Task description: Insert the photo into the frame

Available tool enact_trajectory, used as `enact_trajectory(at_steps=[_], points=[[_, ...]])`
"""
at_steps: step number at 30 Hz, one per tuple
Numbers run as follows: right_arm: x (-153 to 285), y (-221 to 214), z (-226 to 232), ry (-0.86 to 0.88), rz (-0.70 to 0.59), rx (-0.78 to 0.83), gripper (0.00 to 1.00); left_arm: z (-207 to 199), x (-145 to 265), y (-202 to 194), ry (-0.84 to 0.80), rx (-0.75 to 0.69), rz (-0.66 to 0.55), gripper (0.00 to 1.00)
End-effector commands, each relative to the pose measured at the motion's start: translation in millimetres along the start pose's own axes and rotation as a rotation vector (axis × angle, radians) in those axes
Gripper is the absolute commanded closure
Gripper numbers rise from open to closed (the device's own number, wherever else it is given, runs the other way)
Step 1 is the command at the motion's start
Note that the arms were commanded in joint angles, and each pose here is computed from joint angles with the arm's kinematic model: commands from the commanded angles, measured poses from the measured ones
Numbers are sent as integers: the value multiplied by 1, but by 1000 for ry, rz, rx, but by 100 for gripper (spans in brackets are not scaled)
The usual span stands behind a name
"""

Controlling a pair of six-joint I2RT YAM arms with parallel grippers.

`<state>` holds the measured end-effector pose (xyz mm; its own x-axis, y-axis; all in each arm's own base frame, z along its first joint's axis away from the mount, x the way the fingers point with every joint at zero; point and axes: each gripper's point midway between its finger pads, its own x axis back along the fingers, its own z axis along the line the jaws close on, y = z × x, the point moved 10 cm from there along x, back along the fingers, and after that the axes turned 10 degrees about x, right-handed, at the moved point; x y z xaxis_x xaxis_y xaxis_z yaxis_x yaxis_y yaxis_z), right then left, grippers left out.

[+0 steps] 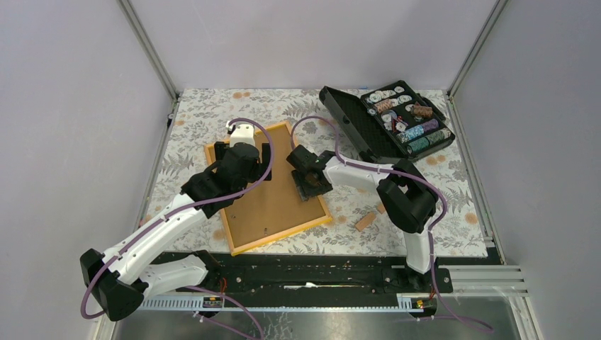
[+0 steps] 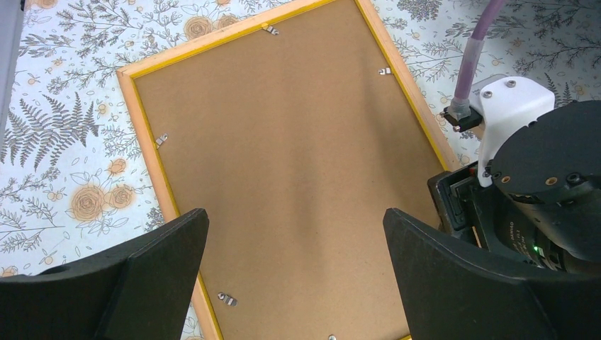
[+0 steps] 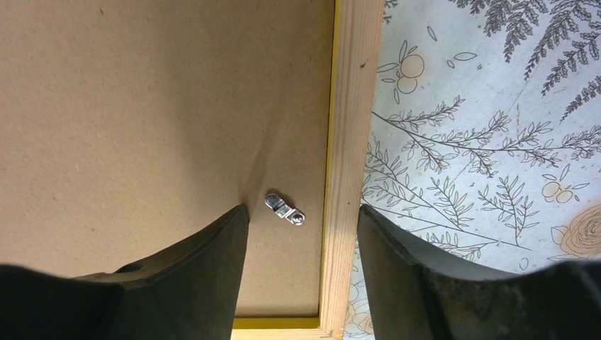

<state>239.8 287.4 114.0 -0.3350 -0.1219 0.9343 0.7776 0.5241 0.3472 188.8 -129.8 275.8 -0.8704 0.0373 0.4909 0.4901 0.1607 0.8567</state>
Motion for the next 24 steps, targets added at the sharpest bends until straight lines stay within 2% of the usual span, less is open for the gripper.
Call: enact_trajectory(at_steps=[1,8,13,16,19,24], points=[[-12,0,0,-65,-14,-29,39,0,2,1,-14,2,-18,1],[-21,-6,0,-87,11,-69,64,-1,2,1,-20,1,-18,1],[-26,-3,4,-94,27,-159,79,-1,2,0,-17,-2,-20,1],[-30,-2,7,-92,74,-220,93,-1,2,0,-18,-2,-20,1],[-31,0,11,-82,87,-267,100,-1,2,0,-16,-3,-19,1],[-26,11,11,-73,55,-264,100,-1,1,0,-19,-4,-16,1]])
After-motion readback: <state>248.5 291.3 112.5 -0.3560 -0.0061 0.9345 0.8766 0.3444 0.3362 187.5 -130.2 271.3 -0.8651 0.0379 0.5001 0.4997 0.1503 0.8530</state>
